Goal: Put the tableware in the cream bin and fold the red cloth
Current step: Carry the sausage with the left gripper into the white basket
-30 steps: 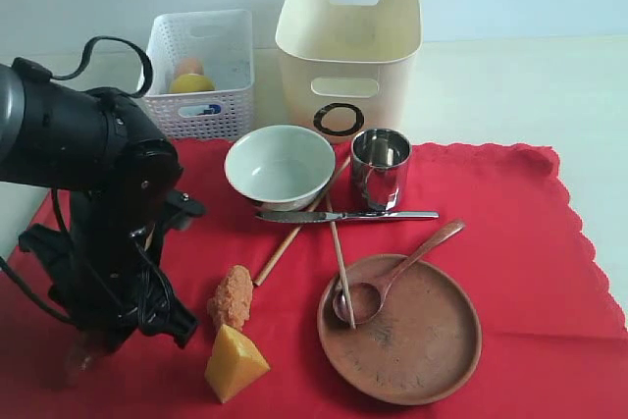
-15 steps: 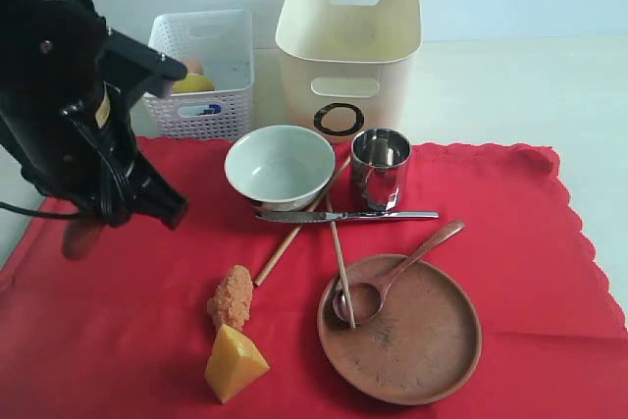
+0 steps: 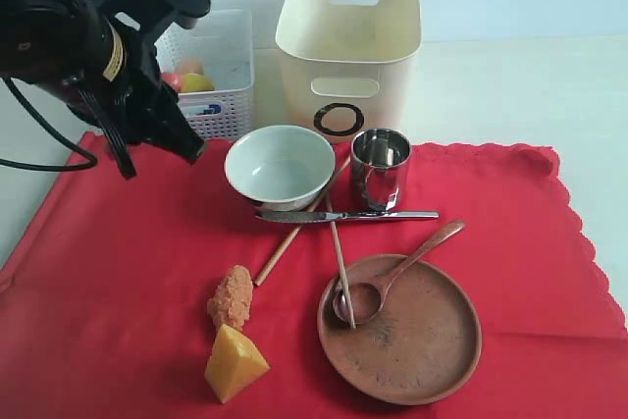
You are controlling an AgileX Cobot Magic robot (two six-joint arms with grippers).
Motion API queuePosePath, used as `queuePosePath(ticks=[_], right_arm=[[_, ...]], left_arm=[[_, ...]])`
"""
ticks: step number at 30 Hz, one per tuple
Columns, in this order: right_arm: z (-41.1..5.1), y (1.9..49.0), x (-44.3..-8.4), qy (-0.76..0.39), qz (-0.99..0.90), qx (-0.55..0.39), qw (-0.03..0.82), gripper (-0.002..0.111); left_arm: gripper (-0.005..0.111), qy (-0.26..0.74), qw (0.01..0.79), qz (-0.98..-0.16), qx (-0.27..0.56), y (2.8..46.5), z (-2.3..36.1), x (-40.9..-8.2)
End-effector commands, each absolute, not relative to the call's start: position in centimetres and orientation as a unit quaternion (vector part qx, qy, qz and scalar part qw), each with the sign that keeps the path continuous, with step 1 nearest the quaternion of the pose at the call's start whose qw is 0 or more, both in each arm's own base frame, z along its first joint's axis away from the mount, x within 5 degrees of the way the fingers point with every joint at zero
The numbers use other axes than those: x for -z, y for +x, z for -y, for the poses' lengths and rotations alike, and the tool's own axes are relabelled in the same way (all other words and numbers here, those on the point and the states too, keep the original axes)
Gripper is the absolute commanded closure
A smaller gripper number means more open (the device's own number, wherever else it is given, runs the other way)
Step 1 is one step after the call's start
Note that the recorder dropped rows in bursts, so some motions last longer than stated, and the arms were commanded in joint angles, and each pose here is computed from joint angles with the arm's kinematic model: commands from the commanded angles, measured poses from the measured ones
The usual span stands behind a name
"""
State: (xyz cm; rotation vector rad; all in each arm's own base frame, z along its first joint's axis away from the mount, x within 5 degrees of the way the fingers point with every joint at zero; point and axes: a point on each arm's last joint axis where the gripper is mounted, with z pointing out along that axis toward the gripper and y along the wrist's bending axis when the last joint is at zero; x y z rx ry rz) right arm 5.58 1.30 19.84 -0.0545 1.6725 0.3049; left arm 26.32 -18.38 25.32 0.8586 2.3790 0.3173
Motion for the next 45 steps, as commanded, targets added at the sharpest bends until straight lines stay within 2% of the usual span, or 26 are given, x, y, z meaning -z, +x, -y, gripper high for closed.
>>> queuePosePath(ticks=[1,5,8,10,13,16,20,22,30,33,40,45], right_arm=[[-1.3,5.5,-19.8,-0.025,-0.736,-0.135,0.662,0.108],[-1.3,5.5,-19.8,-0.025,-0.736,-0.135,0.662,0.108],[-1.3,5.5,-19.8,-0.025,-0.736,-0.135,0.662,0.108],[-1.3,5.5,-19.8,-0.025,-0.736,-0.135,0.662,0.108],[-1.3,5.5,-19.8,-0.025,-0.736,-0.135,0.662,0.108],[-1.3,5.5,-19.7,-0.025,-0.739,-0.135,0.66,0.108],[-1.3,5.5,-19.6,-0.025,-0.741,-0.134,0.657,0.108],[-1.3,5.5,-19.6,-0.025,-0.741,-0.134,0.657,0.108],[-1.3,5.5,-19.6,-0.025,-0.741,-0.134,0.657,0.108],[-1.3,5.5,-19.6,-0.025,-0.741,-0.134,0.657,0.108],[-1.3,5.5,-19.6,-0.025,-0.741,-0.134,0.657,0.108],[-1.3,5.5,-19.6,-0.025,-0.741,-0.134,0.657,0.108]], left_arm=[[0.107,0.314,0.35,-0.873,-0.129,27.2,18.4,-26.4],[0.107,0.281,0.385,-0.866,-0.15,28.5,17.1,-27.0],[0.107,0.247,0.406,-0.87,-0.13,29.8,15.8,-27.2],[0.107,0.223,0.423,-0.871,-0.106,30.7,15.0,-27.4],[0.107,0.169,0.477,-0.862,-0.027,32.6,13.2,-28.1],[0.107,0.163,0.513,-0.842,0.033,33.8,12.7,-28.3],[0.107,0.19,0.539,-0.811,0.128,36.5,13.3,-26.1],[0.107,0.159,0.531,-0.82,0.144,38.0,13.5,-24.9],[0.106,0.155,0.51,-0.834,0.142,43.0,14.9,-20.4],[0.098,0.155,0.505,-0.837,0.142,43.8,15.2,-19.4],[0.059,0.14,0.492,-0.847,0.144,44.7,15.4,-17.6],[0.052,0.139,0.481,-0.853,0.143,44.8,15.4,-16.4]])
